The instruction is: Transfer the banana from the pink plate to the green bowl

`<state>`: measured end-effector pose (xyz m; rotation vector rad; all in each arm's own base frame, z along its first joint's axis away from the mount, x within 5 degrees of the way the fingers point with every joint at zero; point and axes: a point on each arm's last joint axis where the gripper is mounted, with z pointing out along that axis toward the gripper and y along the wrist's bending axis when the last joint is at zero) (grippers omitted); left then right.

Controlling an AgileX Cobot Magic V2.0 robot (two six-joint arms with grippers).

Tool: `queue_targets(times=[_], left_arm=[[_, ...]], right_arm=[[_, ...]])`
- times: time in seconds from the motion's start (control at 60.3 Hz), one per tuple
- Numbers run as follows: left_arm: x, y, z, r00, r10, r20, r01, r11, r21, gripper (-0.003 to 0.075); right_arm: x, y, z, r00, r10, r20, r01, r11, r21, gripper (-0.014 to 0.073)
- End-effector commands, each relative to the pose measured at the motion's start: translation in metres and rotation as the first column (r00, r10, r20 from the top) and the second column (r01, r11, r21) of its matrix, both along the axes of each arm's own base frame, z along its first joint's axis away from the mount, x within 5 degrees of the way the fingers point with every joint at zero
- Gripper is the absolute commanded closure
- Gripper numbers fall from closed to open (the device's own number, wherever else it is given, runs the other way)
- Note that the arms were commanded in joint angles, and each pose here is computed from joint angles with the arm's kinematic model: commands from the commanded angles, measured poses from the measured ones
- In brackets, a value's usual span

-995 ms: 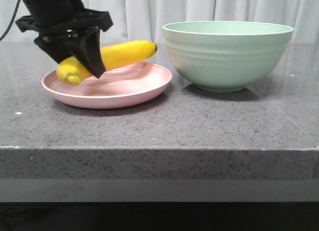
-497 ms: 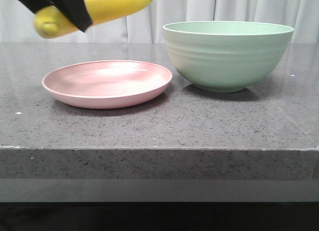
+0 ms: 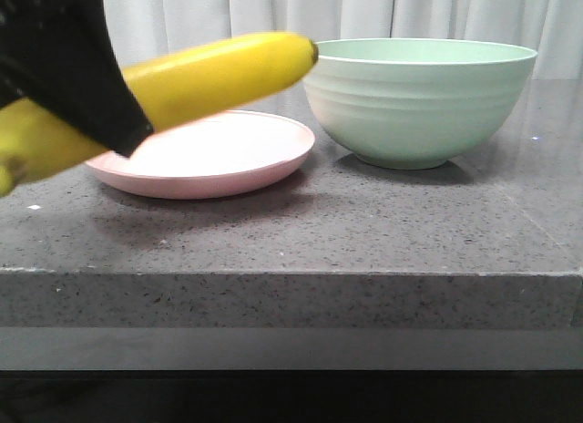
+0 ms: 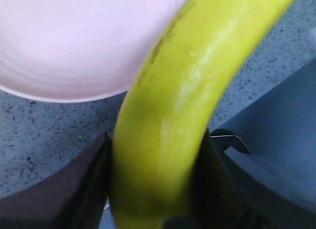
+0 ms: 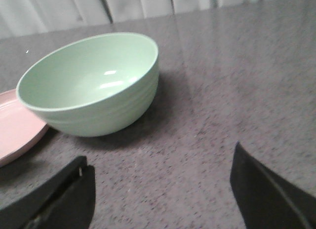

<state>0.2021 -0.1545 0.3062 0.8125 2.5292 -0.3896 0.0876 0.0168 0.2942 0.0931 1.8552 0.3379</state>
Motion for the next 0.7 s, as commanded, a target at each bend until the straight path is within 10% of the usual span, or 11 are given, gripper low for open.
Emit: queue_targets(times=[0.0,0.414,0.68], left_arm=[[0.003,-0.005,0.015,0.997,0.016,0.077,-0.009,0.997,-0.082,0.0546],[0.002,-0.007,0.014,0.998,0.021,0.056,-0.015,0.994,-0.104,0.0546],[0.001,-0.007,0.014,0.998,0.016,0.055,-0.011,0.995,-0.101,0.0546]], right_arm=[[0.015,0.008,0.018,0.998,0.064,0.002,-0.064,0.997,0.034,0.0015],[0.072,0.075,0.033,0.923,0.353,-0.157,-0.246,0.851,0.464,0.0015],[0.094,0.111,0.018,0.878,0.416,-0.238,-0.215,0.786,0.58,0.0015]])
